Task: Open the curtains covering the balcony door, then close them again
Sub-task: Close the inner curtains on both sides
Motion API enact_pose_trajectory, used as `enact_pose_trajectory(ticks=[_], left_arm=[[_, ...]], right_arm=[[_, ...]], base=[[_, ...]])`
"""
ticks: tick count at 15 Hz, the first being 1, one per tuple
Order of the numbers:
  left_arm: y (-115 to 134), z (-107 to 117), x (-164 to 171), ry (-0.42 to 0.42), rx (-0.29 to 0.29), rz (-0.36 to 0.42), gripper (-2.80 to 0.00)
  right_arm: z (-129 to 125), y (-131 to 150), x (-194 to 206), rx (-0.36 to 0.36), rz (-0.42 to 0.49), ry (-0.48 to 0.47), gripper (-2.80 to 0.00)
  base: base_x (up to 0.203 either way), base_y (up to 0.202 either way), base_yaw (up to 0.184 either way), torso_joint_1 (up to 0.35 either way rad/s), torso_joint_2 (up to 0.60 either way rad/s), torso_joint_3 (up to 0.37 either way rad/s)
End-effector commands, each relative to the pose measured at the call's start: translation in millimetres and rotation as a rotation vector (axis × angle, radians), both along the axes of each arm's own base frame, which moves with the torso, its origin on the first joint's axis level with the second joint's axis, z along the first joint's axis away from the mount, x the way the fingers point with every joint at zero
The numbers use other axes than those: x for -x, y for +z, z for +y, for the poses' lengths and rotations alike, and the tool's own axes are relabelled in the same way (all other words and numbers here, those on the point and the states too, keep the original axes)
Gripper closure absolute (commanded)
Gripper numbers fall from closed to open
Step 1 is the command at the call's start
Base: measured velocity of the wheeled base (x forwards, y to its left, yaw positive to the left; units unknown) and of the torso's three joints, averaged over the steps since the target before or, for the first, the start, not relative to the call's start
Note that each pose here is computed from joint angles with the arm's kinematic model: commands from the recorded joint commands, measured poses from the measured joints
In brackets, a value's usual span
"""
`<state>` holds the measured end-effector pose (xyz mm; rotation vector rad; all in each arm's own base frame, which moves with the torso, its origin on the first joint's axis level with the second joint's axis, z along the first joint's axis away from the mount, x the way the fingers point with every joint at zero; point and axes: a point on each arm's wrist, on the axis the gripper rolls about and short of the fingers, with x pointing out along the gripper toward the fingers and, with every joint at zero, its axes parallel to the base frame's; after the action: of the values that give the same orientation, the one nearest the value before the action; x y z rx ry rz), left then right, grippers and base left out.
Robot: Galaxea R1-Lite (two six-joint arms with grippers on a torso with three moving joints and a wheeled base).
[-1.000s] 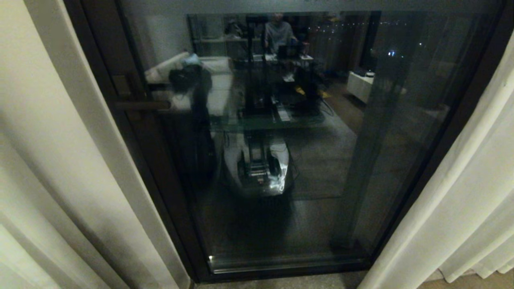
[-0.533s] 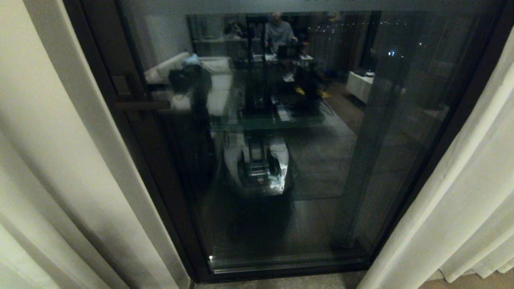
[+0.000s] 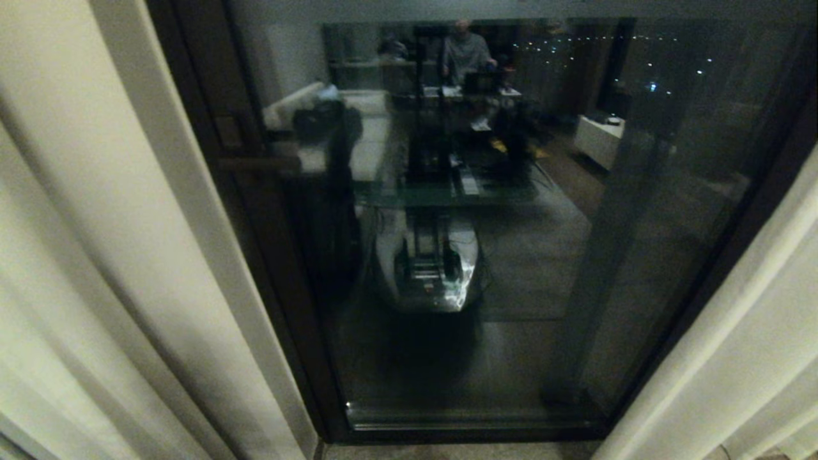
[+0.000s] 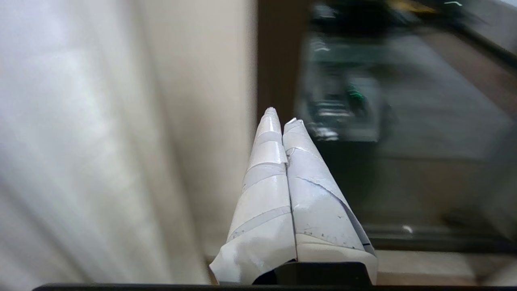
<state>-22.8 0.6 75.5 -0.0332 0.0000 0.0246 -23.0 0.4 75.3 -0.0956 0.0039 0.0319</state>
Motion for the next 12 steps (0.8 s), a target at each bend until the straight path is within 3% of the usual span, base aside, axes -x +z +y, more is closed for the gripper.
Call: enact_pose_trajectory(ticks=[1, 6, 12], left_arm=[[0.0, 0.0, 0.0, 0.000, 0.002, 0.000, 0.00], [0.1, 0.0, 0.0, -0.002, 0.002, -0.002, 0.00], [0.0, 0.0, 0.0, -0.002, 0.001, 0.000, 0.00]], right_arm=[[0.0, -0.1, -0.1, -0.005, 0.002, 0.001, 0.00], [0.0, -0.1, -0.1, -0.007, 0.003, 0.001, 0.00], [0.0, -0.1, -0.1, -0.007, 0.003, -0.001, 0.00]], base=[[-0.001, -0.009, 0.199, 0.012, 0.00, -0.002], [-0.002, -0.007, 0.172, 0.002, 0.00, 0.000], [0.000, 0.000, 0.000, 0.000, 0.00, 0.000]])
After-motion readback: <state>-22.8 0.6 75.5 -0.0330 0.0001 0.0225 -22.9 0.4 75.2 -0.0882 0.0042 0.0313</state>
